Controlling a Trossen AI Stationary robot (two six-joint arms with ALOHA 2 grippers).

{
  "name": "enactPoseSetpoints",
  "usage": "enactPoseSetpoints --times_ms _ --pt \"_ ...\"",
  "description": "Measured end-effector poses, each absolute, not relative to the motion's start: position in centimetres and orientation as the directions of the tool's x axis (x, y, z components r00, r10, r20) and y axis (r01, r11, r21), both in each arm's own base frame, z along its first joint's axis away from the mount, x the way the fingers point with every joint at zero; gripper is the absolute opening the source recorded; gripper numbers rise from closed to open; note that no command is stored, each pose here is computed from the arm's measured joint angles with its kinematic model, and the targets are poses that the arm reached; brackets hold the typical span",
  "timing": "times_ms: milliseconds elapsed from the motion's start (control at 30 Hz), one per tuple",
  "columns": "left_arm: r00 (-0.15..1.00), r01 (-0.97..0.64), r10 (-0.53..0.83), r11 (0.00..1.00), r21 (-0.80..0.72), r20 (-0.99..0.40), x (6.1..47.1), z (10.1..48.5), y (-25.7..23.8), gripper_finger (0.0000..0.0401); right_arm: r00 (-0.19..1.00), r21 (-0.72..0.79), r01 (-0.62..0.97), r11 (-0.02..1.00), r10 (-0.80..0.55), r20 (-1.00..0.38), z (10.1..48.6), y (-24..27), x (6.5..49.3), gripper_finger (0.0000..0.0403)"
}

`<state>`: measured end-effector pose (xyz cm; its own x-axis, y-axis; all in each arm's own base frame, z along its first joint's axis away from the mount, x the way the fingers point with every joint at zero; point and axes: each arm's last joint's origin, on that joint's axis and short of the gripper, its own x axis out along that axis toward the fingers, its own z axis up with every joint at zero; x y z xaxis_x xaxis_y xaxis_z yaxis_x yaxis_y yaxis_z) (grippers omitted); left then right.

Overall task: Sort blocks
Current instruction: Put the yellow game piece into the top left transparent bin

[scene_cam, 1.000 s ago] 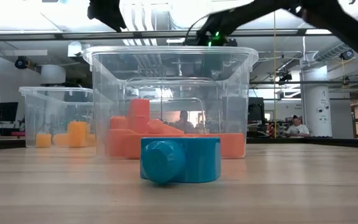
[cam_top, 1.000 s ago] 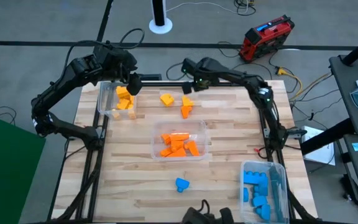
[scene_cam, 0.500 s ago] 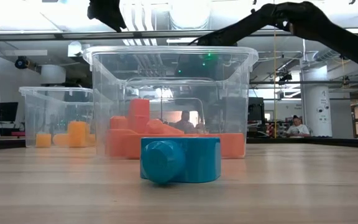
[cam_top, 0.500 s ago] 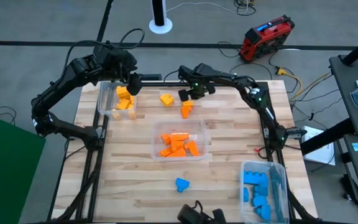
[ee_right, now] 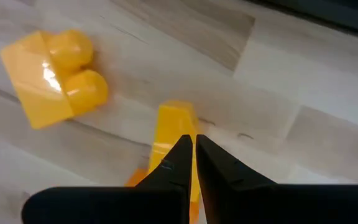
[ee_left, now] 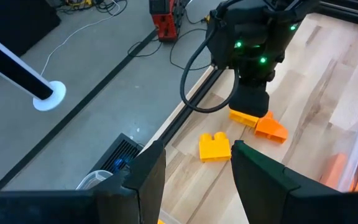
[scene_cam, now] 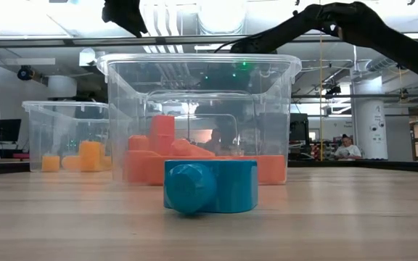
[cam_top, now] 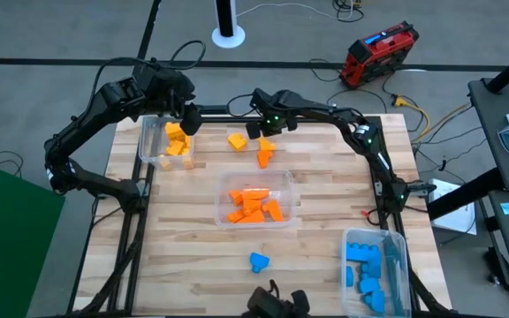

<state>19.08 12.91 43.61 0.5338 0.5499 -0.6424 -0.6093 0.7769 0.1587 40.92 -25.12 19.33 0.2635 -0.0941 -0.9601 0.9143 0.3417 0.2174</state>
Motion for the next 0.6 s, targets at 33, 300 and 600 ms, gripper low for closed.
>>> enactPoseSetpoints --times_ms 33,300,600 --pt "0.534 -0.609 0.55 0.777 0.159 -0.642 19.1 43.6 12.9 0.0161 0.275 0.226 0.91 0.347 -0.1 -0.956 19.4 -25.2 41.0 0.0013" --pt "0.534 -0.609 0.551 0.777 0.159 -0.642 19.1 43.6 12.9 0.0161 0.34 0.274 0.894 0.355 -0.14 -0.93 19.6 -25.6 41.6 0.0013" --pt "0.535 -0.609 0.551 0.777 0.16 -0.641 19.1 43.6 12.9 0.0161 0.398 0.313 0.874 0.372 -0.176 -0.9 20.0 -25.9 42.2 0.0013"
